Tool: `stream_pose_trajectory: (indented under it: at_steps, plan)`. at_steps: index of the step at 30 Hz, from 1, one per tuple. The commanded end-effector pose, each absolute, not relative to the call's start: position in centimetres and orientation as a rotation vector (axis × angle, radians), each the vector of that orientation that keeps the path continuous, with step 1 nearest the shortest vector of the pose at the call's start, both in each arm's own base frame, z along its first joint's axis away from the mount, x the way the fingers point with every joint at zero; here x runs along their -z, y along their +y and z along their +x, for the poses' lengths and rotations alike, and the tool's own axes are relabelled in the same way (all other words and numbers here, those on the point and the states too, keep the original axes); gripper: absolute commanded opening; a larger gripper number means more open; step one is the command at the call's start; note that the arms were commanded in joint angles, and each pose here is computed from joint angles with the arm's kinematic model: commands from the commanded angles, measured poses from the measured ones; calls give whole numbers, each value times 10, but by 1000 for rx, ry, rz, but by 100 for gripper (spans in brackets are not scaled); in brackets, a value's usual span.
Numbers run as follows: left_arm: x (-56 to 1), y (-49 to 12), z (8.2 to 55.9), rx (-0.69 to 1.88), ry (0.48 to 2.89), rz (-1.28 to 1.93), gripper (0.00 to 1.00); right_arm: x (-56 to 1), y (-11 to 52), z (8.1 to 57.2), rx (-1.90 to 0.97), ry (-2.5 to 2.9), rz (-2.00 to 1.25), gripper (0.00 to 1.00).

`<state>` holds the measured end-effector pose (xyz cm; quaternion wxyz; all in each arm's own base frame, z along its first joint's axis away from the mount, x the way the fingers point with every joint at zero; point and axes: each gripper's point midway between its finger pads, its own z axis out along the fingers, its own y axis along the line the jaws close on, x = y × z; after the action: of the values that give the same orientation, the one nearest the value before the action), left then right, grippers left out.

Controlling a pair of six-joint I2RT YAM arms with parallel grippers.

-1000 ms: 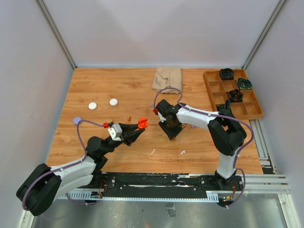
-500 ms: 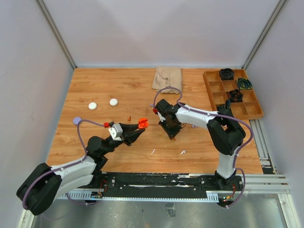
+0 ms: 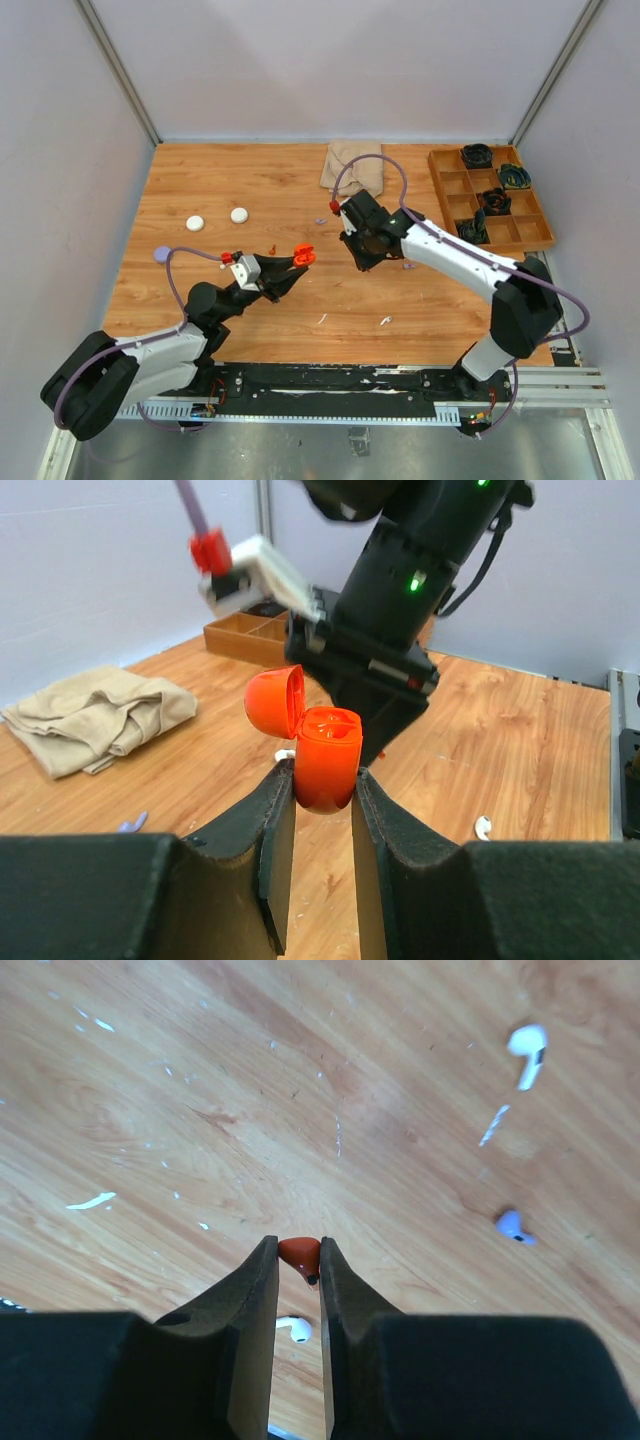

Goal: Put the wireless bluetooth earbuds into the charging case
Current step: Pick up the earbud from the center of the board, then place the earbud in the charging case.

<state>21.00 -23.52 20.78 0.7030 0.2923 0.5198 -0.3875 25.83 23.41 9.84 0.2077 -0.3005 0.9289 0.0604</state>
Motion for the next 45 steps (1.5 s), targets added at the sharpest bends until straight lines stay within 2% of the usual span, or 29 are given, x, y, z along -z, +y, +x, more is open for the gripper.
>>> stream_pose_trajectory:
  at_steps: [1,9,20,31,45]
  plan:
    - [-240,-237,214,860,1040,629,0,-158,239,274,-179,2405,-797,12]
    - [-252,-245,214,844,947,679,0,-247,248,276,-307,2108,-702,8]
    - [-263,-256,215,886,874,697,0,-321,284,245,-564,1768,-663,8]
    - [-269,-260,217,913,848,688,0,-330,325,214,-766,1623,-700,8]
    - [-278,-258,213,937,822,667,0,-307,342,211,-798,1627,-674,6]
